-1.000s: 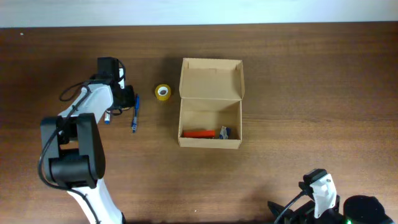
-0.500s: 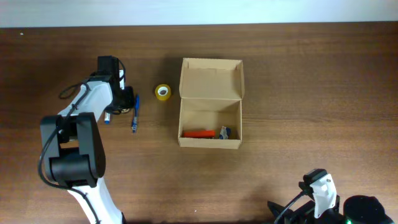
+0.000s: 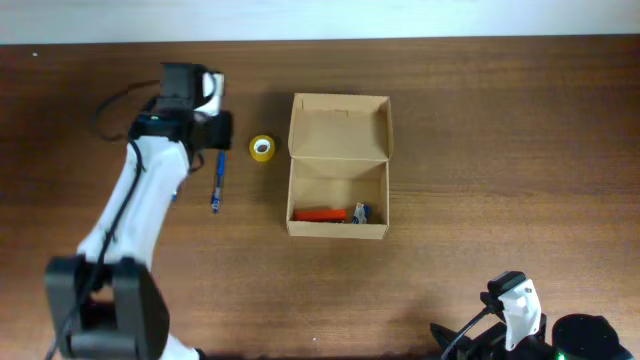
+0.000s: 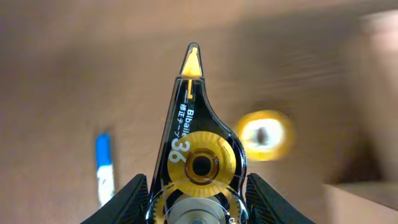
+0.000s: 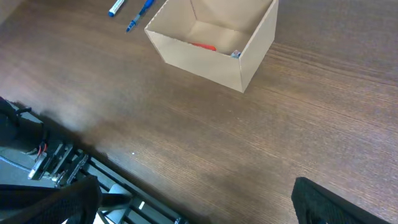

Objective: Pack container
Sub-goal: 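Lift the correction tape and drop it into the cardboard box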

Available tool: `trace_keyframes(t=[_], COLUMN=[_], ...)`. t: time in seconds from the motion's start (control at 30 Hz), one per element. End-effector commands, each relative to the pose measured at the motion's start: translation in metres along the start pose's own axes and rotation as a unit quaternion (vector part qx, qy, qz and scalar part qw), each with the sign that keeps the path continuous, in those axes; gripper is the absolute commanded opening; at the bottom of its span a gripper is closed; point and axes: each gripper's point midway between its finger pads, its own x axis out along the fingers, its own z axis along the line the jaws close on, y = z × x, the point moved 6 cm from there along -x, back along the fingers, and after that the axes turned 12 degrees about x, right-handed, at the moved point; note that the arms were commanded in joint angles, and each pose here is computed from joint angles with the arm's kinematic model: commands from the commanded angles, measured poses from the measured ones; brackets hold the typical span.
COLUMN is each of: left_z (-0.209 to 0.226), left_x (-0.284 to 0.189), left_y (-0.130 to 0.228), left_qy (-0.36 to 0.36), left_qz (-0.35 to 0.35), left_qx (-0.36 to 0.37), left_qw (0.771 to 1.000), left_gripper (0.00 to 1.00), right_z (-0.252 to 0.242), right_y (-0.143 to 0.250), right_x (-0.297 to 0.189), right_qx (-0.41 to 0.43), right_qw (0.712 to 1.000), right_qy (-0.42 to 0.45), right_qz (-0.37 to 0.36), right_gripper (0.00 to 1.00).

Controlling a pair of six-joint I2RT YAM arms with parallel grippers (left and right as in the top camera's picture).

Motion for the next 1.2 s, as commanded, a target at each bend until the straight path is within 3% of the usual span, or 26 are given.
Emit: trace_keyframes(t=[0.0, 0.13, 0.3, 0.6, 0.83, 1.0, 1.17], left_z=[-0.041, -0.092, -0.151, -0.187, -0.197, -0.193, -0.196], left_x=[-0.030, -0.041, -0.053, -0.042, 0.001, 0.028, 0.042], left_y=[-0.026, -0.031, -0.013, 0.009, 0.029, 0.040, 0.045], left_qy=[0.054, 0.121, 0.193, 0.237, 0.263, 0.237, 0.243], left_qz=[-0.063, -0.087, -0.079, -0.058, -0.003, 0.042, 0.046], left_qx=[0.112, 0.216, 0.381, 0.493, 0.510, 0.520, 0.538], left_qw=[0.990, 0.965, 0.901, 0.835, 0.819, 0.820, 0.806], left_gripper=[0.15, 0.15, 0.15, 0.14, 0.11, 0.11, 0.11], right_z=[0.001, 0.001, 0.001, 0.001, 0.001, 0.001, 0.001], right_y=[0.000, 0.000, 0.000, 0.000, 0.000, 0.000, 0.000], right_x=[-0.001, -0.001, -0.001, -0.001, -0.001, -0.001, -0.001], right_qx=[0.006, 0.005, 0.006, 0.006, 0.006, 0.006, 0.005], right_qw=[1.000, 1.000, 1.000, 1.000, 1.000, 1.000, 1.000], right_qy=[-0.005, -0.005, -0.005, -0.005, -0.005, -0.005, -0.005], right_qz=[-0.002, -0.002, -0.002, -0.002, -0.002, -0.002, -0.002], right_gripper=[0.99, 0.99, 0.99, 0.99, 0.99, 0.99, 0.99])
